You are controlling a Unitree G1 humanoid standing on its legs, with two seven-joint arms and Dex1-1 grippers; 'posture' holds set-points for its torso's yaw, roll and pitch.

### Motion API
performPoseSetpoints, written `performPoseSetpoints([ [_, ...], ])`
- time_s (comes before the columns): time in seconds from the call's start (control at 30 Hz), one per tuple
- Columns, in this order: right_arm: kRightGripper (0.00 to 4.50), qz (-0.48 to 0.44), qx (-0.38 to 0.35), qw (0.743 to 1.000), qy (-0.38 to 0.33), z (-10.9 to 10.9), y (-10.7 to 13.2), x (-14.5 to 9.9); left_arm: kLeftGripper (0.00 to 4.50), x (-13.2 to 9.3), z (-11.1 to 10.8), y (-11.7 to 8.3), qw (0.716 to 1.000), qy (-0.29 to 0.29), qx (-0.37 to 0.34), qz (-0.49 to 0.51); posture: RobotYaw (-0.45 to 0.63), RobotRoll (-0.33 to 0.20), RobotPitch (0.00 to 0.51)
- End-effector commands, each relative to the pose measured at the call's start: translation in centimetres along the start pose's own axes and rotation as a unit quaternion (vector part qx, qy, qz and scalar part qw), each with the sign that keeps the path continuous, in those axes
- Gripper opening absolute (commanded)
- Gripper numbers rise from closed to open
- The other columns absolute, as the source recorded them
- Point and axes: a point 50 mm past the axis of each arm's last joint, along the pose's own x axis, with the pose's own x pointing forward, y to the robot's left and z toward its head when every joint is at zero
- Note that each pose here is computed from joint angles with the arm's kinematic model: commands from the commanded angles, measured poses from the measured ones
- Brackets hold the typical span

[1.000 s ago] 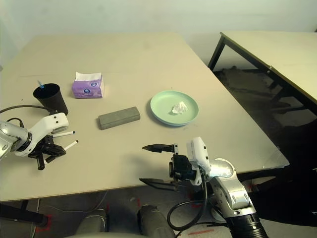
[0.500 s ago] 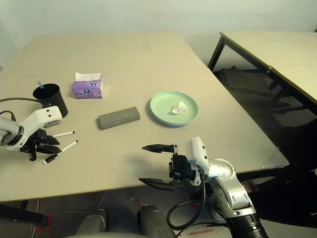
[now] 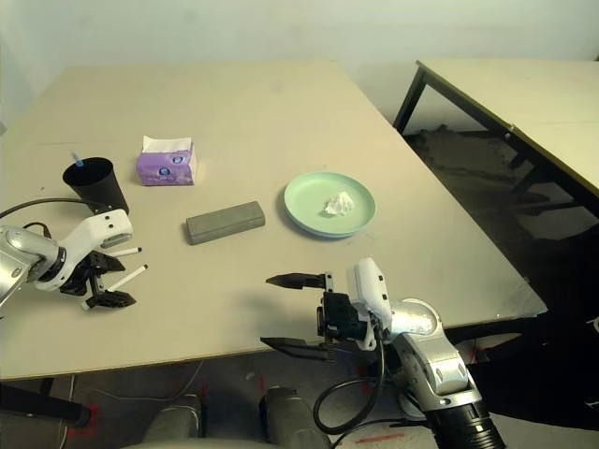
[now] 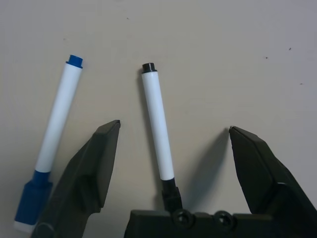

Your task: Organize and tidy the items on the table.

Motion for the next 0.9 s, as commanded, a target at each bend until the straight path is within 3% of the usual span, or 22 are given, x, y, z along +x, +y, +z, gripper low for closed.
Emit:
performPoseSetpoints([
  [0.03,4.50,0.001,-0.001,1.000,0.011,-0.1,0.1,0.1,3.53,0.5,-0.4,0.3,1.000,0.002,0.004,0.005,-0.13,0.000,0.056],
  [0.37,4.50,-0.006,0.003,1.000,0.010,-0.1,-0.1,0.2,0.05,-0.6,-0.1,0.7,1.000,-0.017,0.014,0.003,-0.12,0.000,0.062],
  [0.63,4.50,-0.085,0.017,0.996,-0.002,0.0,-1.0,-0.1,0.02,-3.8,-0.1,0.2,0.994,-0.102,-0.022,0.024,-0.10,0.000,0.070],
  [0.8,4.50,-0.173,-0.008,0.985,0.014,-0.6,-1.8,-0.8,0.02,-5.1,-0.2,-0.8,0.961,-0.253,-0.079,0.080,-0.05,0.000,0.078],
  [0.9,4.50,-0.201,-0.025,0.979,0.026,-1.0,-1.9,-0.9,0.02,-5.0,-1.8,-1.1,0.927,-0.325,-0.126,0.138,-0.05,0.000,0.081],
])
